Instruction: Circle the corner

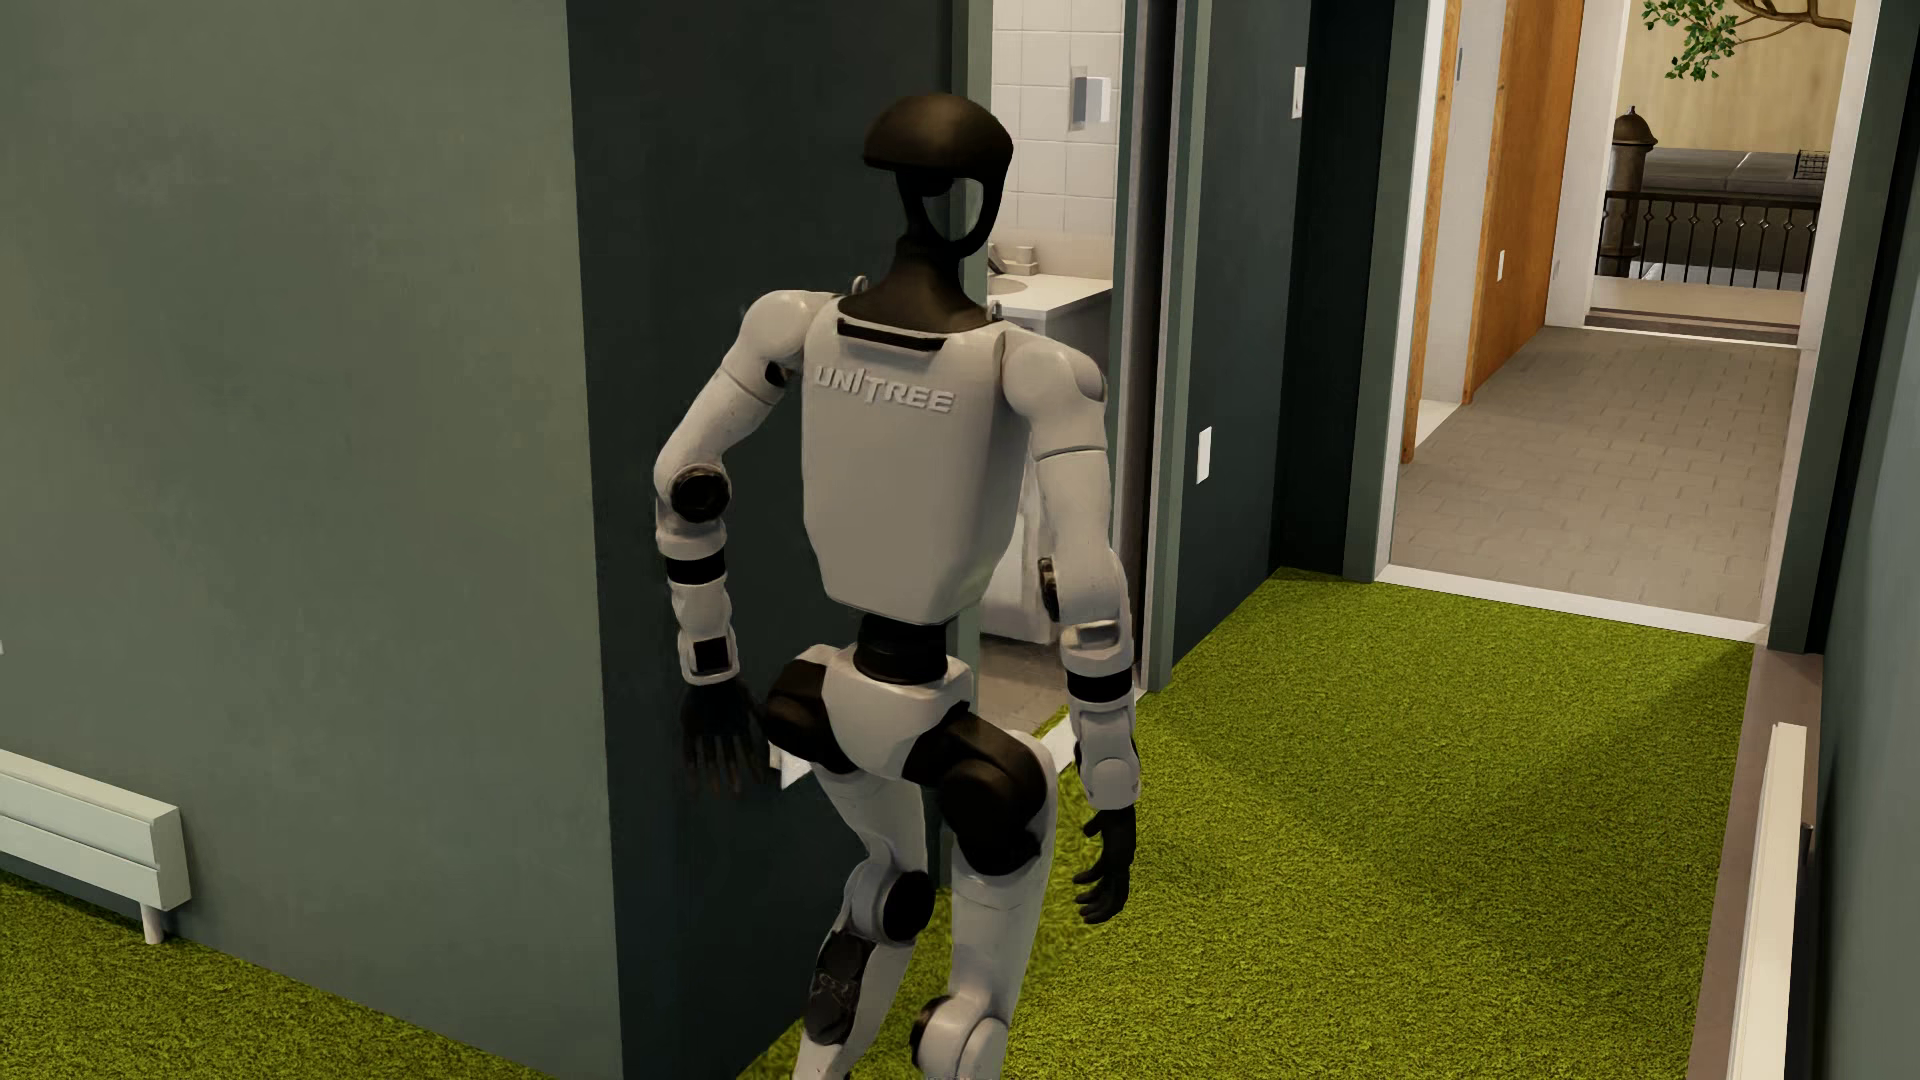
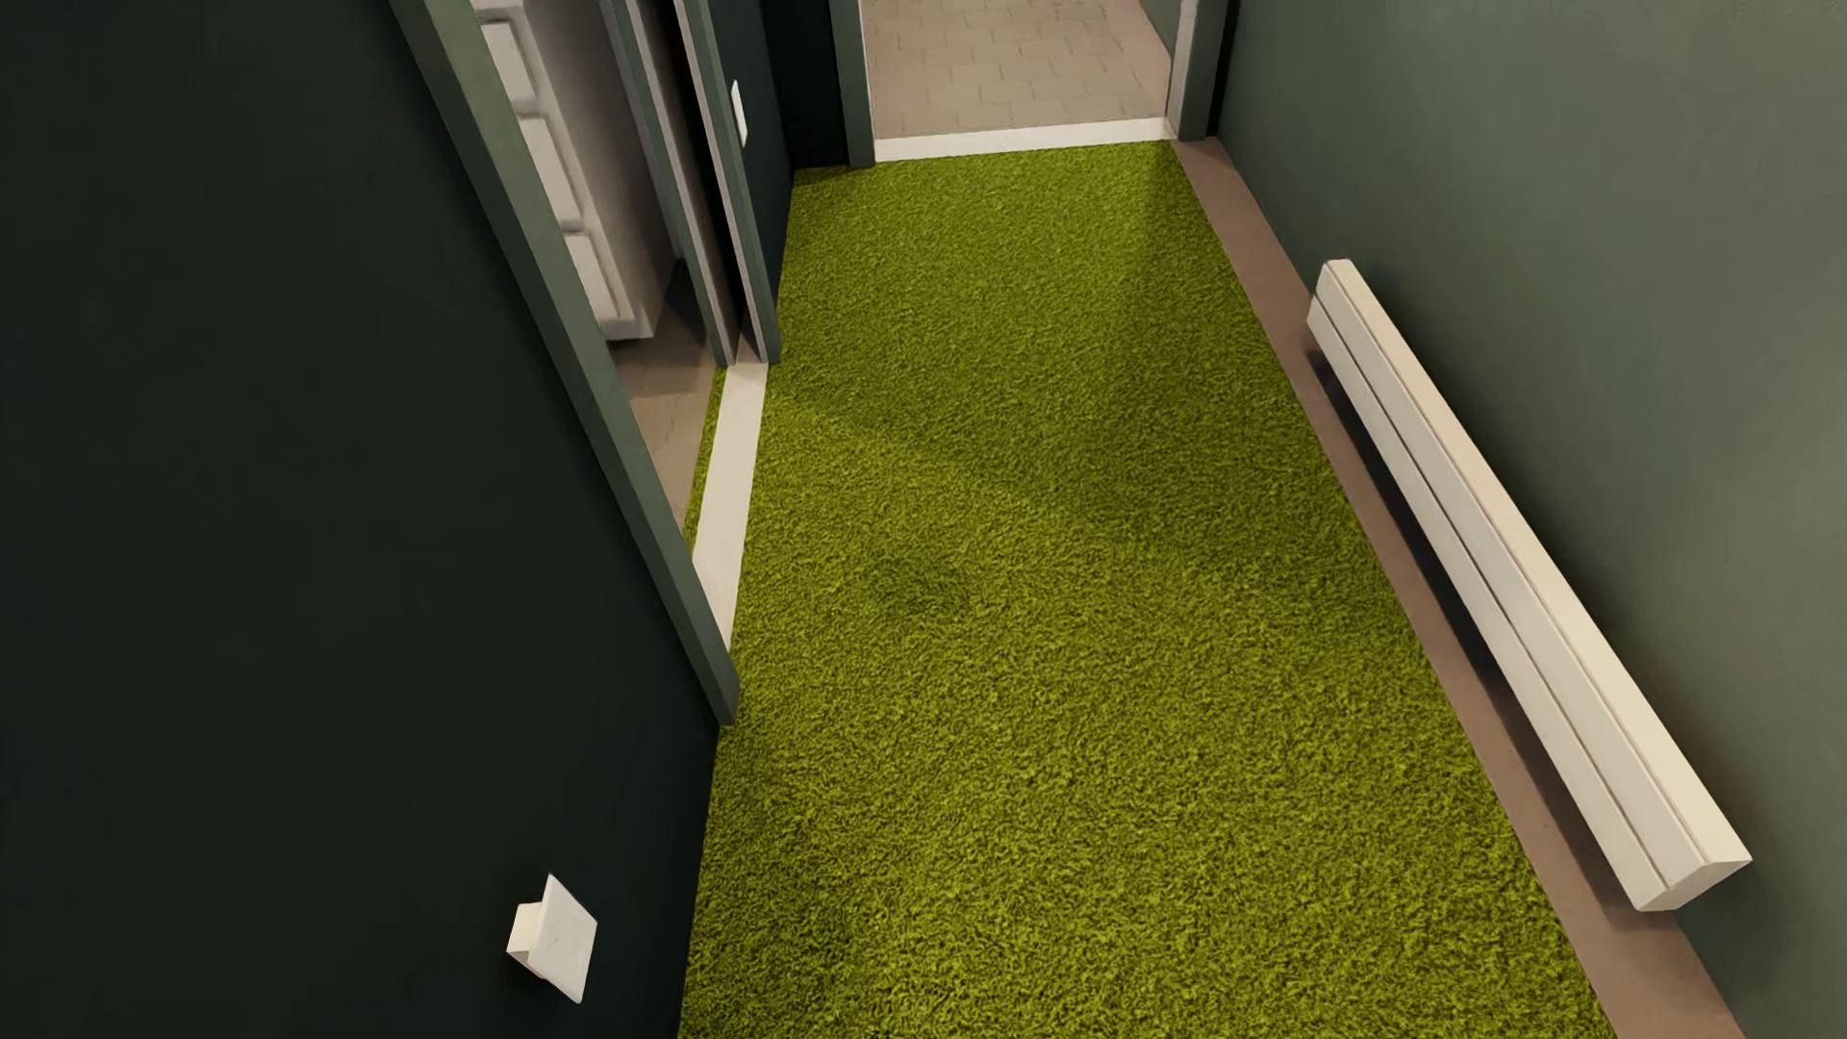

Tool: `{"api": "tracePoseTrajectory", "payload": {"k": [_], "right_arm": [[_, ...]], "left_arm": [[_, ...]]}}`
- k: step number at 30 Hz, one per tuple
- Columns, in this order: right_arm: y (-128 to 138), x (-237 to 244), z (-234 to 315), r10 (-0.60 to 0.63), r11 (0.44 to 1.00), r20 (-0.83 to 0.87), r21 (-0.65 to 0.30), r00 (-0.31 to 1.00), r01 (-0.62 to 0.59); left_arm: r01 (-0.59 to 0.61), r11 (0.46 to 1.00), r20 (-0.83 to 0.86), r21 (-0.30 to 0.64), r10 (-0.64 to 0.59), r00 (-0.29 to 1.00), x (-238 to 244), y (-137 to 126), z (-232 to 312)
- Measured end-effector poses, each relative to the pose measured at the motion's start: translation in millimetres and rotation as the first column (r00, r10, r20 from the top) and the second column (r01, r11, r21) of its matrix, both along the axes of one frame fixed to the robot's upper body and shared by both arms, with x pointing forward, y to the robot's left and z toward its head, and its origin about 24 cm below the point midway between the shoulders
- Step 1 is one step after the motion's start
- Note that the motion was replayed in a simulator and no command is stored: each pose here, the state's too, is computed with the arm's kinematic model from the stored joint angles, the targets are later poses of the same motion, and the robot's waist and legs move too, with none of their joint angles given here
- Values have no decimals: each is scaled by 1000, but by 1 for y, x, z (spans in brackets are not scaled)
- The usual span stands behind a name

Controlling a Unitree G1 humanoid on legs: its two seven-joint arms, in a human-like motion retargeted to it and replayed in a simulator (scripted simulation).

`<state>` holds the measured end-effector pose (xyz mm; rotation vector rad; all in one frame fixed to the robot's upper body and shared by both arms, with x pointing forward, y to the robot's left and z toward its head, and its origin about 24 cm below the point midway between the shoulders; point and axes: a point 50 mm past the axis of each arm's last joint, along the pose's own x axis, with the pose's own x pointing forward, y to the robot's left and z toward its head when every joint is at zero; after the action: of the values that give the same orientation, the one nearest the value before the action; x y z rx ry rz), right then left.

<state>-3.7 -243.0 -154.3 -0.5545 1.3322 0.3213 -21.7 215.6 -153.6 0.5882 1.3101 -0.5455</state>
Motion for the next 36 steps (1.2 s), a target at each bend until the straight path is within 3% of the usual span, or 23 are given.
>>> {"api": "tracePoseTrajectory", "payload": {"k": [3,7,11,14,15,16,18,20,22,24,27,29,36], "right_arm": [[-8,20,5,-45,999,80,-10,996,46],[-15,22,9,-87,996,112,-18,990,89],[-1,-41,4,-105,994,-64,-9,992,105],[7,-65,2,-9,1000,-177,6,984,10],[9,-78,3,20,1000,-221,12,975,-17],[12,-92,5,56,998,-267,26,962,-51],[19,-109,6,125,992,-334,55,934,-113],[25,-106,4,142,989,-324,75,935,-124],[28,-94,2,97,994,-272,75,957,-80],[21,-76,1,69,997,-218,56,973,-58],[-3,-53,1,23,999,-167,-21,986,-27],[-17,-28,2,-35,998,-90,-61,995,30],[-38,61,25,-151,985,267,-44,952,169]], "left_arm": [[-83,995,107,-56,89,990,27,-13,2],[-36,997,46,-61,39,998,10,-19,-1],[136,991,-199,-5,-134,971,-55,-5,-2],[348,937,-225,-32,-346,911,-49,-3,-5],[366,931,-195,-20,-362,911,-34,-1,-7],[325,946,-142,7,-321,936,-15,2,-7],[132,990,39,45,-133,990,36,11,-2],[-12,1000,254,21,7,967,93,15,13],[-52,998,400,-22,57,915,132,14,30],[-45,997,448,-59,67,892,142,7,37],[-27,998,276,-64,44,960,90,-9,13],[102,993,106,-55,-95,990,48,-23,-4],[227,969,-186,-100,-243,952,-57,-29,-2]]}}
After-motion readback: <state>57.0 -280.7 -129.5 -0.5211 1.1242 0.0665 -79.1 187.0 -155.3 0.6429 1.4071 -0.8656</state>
